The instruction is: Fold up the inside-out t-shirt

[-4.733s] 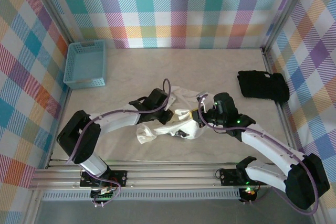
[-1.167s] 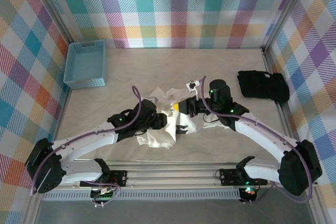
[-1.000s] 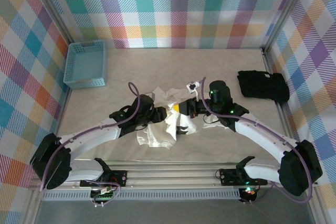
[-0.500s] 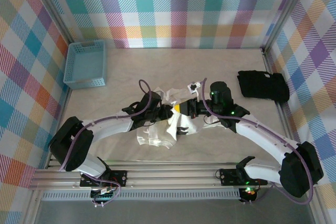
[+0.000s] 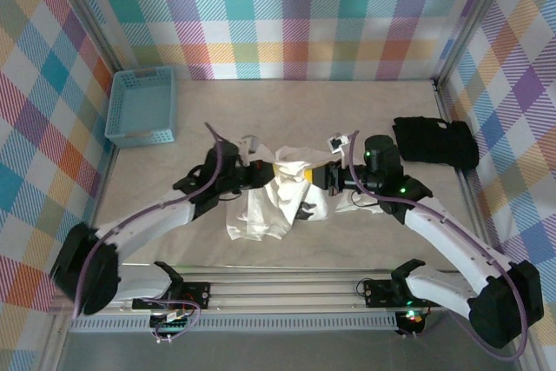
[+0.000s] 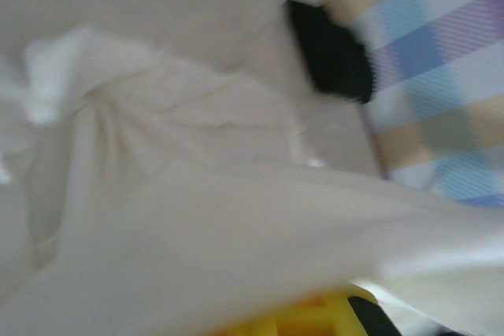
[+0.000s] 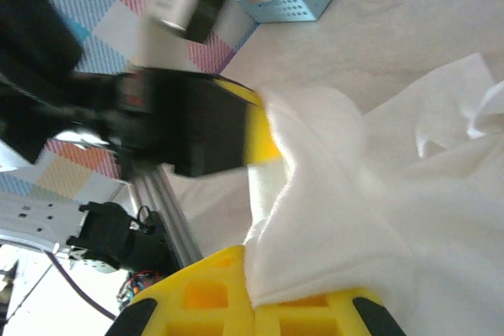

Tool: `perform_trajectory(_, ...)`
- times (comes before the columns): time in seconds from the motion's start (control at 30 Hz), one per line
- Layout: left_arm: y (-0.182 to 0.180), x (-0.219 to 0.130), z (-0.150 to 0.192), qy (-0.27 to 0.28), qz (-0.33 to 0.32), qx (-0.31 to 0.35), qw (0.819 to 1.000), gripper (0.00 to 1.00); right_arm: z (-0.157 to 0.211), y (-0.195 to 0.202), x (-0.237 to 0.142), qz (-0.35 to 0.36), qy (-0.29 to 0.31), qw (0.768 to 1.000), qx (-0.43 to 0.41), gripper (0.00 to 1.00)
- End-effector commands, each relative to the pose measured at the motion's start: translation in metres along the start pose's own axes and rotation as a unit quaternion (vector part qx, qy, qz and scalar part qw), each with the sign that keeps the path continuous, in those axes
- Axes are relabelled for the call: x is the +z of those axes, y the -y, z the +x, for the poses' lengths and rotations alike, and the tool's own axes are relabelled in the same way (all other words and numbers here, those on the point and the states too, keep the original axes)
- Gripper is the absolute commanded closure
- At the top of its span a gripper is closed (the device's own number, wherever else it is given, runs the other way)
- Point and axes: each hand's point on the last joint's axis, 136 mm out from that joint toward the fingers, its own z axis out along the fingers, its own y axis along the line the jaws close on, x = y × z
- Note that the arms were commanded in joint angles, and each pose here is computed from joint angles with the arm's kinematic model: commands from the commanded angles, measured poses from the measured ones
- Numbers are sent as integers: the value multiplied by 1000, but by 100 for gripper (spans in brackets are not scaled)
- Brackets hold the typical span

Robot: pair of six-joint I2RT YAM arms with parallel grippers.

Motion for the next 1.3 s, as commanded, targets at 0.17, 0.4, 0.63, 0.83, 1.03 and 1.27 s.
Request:
perform_trajectory(0.17,87,-77,-13,41,192,112,974,100,-15,2,-11,46,4,998,-44,97)
perform_trajectory(0.4,76,-86,-10,44,160,143,976,100,-23,-14,-20,17,9,999,-50,100)
perform_trajectory(0.63,38,-77,-23,62,77,114,989,100,-33,-32,-51,-21,21,998,-50,100)
perform_trajectory(0.83,0,-54,-17,27,-3,104,994,100,-40,-56,-48,-123,26,991,-36,100)
perform_trajectory(1.03,-14,-44,-12,5,-48,120,992,94,-43,-52,-36,-158,25,987,-8,100)
perform_trajectory(1.27,10,-59,-5,23,-43,197,979,60,-44,-40,-28,-142,25,989,13,100)
